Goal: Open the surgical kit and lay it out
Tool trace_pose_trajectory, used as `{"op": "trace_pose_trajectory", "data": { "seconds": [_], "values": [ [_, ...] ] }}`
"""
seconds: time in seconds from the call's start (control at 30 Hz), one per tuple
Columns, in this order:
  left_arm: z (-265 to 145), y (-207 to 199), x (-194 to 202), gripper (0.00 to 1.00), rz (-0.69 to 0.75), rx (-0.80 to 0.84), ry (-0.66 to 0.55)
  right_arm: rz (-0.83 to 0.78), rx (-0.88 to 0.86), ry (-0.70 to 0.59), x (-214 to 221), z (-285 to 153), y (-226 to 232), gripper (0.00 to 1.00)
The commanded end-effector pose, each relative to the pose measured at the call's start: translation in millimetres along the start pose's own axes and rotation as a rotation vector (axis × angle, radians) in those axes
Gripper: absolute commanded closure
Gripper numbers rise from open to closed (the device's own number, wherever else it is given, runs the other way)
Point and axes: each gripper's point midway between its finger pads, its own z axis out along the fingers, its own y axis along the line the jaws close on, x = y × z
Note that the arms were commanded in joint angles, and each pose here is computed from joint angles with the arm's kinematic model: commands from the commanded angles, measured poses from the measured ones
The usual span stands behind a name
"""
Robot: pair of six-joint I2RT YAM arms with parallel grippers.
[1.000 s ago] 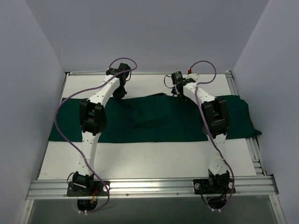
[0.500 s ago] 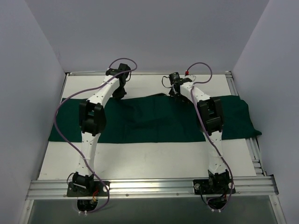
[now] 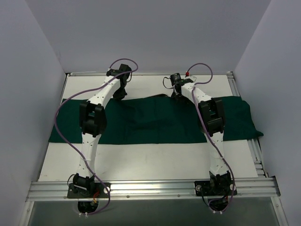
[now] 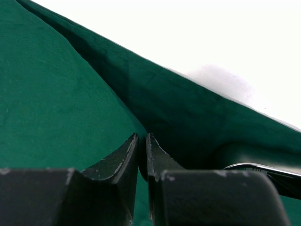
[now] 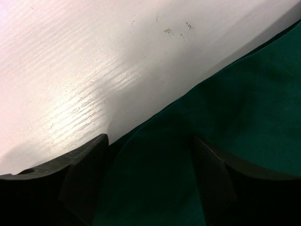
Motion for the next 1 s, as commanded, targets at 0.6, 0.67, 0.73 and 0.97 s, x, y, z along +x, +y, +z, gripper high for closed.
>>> {"op": "trace_pose_trajectory", "data": {
  "seconds": [0.6, 0.67, 0.73, 0.97],
  "values": [
    [-31, 9, -28, 0.8, -0.029, 0.021, -0.096, 0.0, -0.025, -0.024, -19, -35, -6, 0.59],
    [-31, 9, -28, 0.8, -0.03, 0.021, -0.098, 0.0, -0.027, -0.023, -19, -36, -6, 0.6],
    [-31, 9, -28, 0.8, -0.029, 0.021, -0.096, 0.004, -0.031, -0.029, -21, -39, -5, 0.63],
    [-29, 8, -26, 0.8, -0.029, 0.025, -0.09, 0.005, -0.045, -0.023, -20, -40, -4, 0.66]
  ]
}}
